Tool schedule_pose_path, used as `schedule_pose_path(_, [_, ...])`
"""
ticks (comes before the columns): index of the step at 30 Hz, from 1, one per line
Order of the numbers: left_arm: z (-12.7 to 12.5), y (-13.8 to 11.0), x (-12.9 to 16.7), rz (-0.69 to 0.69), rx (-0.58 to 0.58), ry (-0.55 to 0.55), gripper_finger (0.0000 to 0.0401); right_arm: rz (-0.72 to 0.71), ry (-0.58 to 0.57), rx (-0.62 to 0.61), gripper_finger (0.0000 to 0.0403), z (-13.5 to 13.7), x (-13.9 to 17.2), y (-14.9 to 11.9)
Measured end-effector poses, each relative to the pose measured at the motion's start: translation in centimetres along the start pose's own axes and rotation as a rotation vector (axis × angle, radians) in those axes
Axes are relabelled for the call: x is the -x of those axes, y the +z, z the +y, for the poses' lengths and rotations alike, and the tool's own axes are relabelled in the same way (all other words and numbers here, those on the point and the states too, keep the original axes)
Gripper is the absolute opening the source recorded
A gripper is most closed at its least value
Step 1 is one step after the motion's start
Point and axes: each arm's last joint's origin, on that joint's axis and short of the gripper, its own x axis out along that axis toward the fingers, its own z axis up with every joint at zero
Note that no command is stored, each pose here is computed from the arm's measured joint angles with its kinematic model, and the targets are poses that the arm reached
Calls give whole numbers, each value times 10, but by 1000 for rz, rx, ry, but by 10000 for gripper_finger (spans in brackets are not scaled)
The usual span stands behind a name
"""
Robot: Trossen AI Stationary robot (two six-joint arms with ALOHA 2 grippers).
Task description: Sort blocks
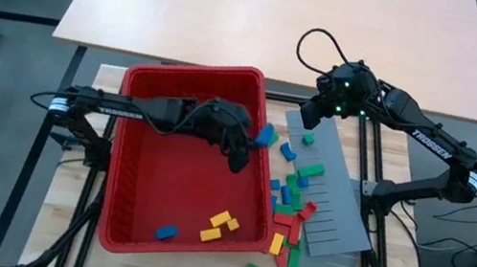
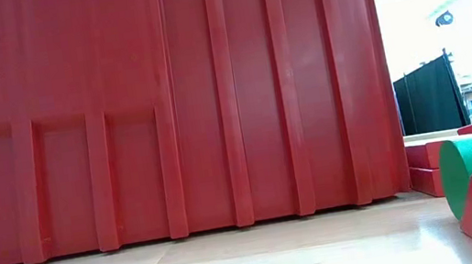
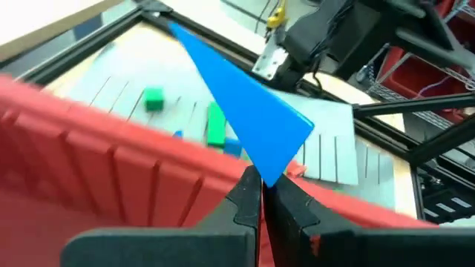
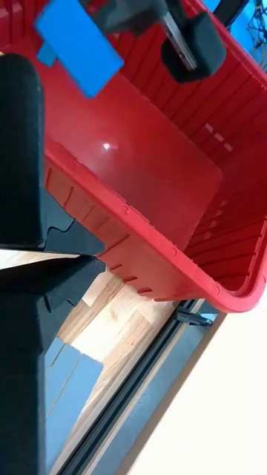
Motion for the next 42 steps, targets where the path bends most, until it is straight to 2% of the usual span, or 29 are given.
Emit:
schedule_pose_path(9, [-20,31,-32,-7,-89,-118,0,0,0,-8,0,0,0,0])
schedule_pose_path(15, [-30,37,-61,30,-104,-195,0,1,-1,-9,0,0,0,0])
schedule_pose_path(20, [-31,38,-66,50,-107,-229,0,8,-2,-9,0,0,0,-1])
schedule_pose_path(29, [-28,36,-40,138,-213,-194,11,11,-3,-3,0,0,0,-1])
schedule_pose_path(35, [-21,29,-10,255,-321,-84,7,12,-3,0,0,0,0,-1])
schedule_pose_path(42, [-12,17,13,355,-415,-67,0,12,-3,10,0,0,0,-1])
